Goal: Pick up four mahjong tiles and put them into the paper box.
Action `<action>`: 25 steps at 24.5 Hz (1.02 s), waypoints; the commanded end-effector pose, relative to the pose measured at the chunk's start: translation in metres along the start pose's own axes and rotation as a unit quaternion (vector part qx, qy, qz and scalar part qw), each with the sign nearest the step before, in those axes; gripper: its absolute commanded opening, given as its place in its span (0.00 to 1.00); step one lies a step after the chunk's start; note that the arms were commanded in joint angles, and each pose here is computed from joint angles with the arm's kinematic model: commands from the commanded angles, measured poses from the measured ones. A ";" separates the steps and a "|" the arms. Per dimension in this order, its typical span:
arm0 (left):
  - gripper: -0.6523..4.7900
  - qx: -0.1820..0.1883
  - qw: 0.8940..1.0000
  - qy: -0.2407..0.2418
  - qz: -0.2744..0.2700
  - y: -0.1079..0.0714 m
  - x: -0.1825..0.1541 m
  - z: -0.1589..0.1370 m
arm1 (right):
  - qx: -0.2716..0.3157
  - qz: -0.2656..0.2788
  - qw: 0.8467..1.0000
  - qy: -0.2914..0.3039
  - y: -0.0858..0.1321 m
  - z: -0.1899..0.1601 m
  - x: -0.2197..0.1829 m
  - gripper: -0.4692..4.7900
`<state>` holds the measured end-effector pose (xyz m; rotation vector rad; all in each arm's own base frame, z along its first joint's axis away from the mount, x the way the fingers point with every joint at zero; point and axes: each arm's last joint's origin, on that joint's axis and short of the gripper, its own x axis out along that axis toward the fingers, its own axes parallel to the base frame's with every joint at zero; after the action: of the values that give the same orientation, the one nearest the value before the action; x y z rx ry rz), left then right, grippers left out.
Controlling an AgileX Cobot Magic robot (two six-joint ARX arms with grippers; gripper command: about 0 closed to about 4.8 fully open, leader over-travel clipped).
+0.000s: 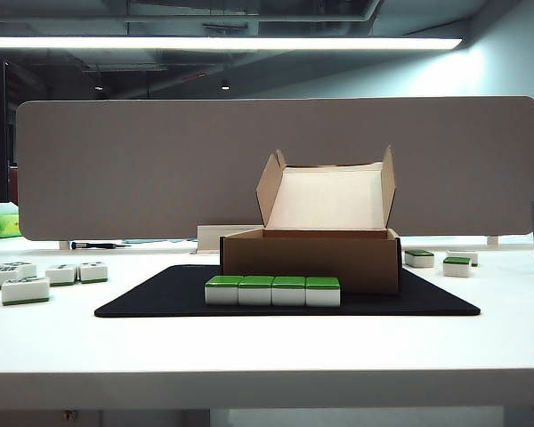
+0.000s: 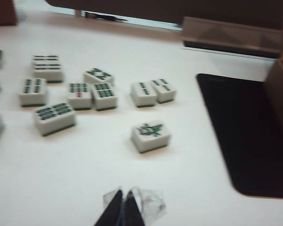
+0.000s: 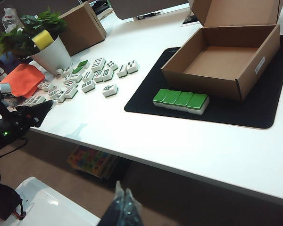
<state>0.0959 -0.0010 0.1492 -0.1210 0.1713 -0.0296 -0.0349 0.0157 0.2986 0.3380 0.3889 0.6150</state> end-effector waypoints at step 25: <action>0.11 0.019 0.980 -0.024 -0.198 -0.034 0.029 0.200 | -0.009 0.006 1.000 -0.009 0.002 0.000 -0.002 0.09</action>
<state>0.1478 -0.0104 0.3376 -0.1335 0.0837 -0.3726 -0.0349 0.0157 0.2986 0.3381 0.3890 0.6158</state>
